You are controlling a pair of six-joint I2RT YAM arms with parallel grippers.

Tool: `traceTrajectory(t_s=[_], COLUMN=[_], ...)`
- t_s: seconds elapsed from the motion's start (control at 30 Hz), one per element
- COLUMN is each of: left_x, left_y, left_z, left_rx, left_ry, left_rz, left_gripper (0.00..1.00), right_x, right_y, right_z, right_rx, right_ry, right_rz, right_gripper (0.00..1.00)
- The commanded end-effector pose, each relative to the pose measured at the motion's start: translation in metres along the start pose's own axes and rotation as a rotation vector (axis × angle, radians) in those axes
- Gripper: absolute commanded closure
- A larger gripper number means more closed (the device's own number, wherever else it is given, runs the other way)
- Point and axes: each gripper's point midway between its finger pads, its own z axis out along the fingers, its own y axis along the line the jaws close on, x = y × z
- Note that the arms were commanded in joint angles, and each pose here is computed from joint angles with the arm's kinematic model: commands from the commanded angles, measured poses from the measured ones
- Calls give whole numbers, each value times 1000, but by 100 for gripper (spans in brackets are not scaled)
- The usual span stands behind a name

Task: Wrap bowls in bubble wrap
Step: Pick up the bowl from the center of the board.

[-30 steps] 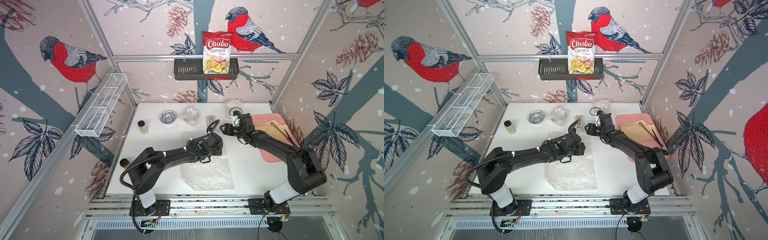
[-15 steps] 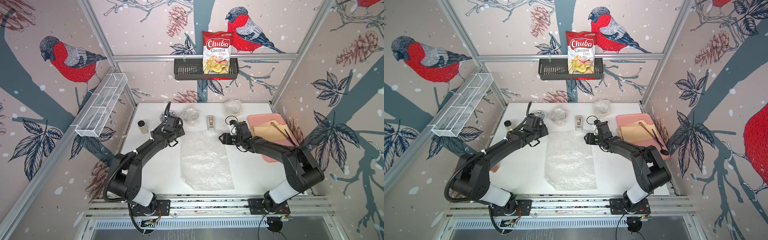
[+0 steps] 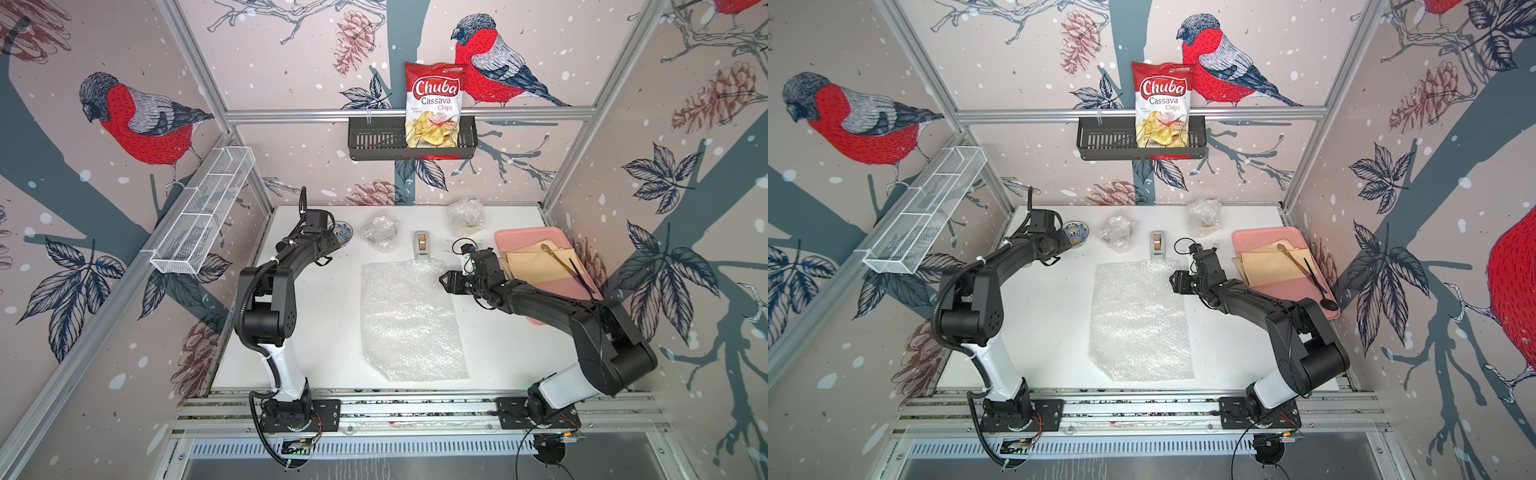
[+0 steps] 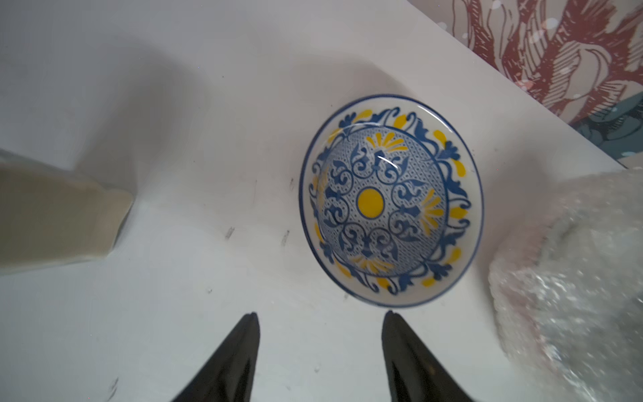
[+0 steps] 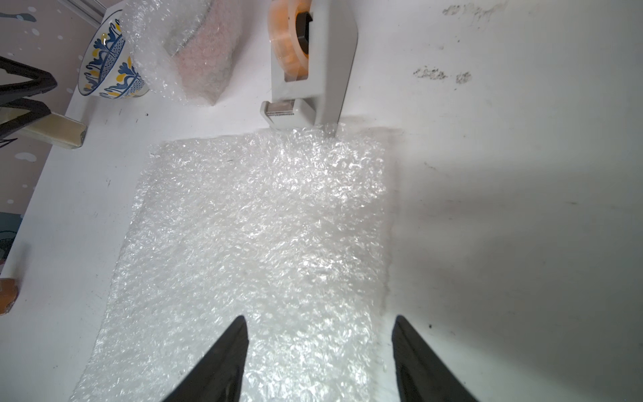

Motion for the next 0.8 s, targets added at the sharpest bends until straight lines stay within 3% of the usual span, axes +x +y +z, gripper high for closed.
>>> traceTrajectory(t_s=[0.0,0.2,0.3,0.37,0.4,0.57,0.77], left_x=[-6,-15,-19,-19,-19,-22,-22], left_y=[9,5,6,5,4,-1,-12], left_z=[14,47,61,64,63,46,-4], left_rx=[-43,-38,-46,-40,-36,0,75], left_ry=[8,16,31,39,36,10,-26], left_rz=[-11,-4,11,22,22,25,44], left_gripper=[40,44,58,77,79,95,100], right_x=[-9,-10,-10,-10,-10,-9,-6], right_y=[4,4,2,1,0,-3,-7], right_z=[-3,-5,-6,-6,-6,-3,1], right_rx=[-13,-13,-9,-3,-1,3,5], right_ry=[-39,-47,-49,-52,-52,-44,-35], right_rz=[-19,-17,-17,-15,-13,-9,5], right_gripper=[34,34,34,34,34,34,34])
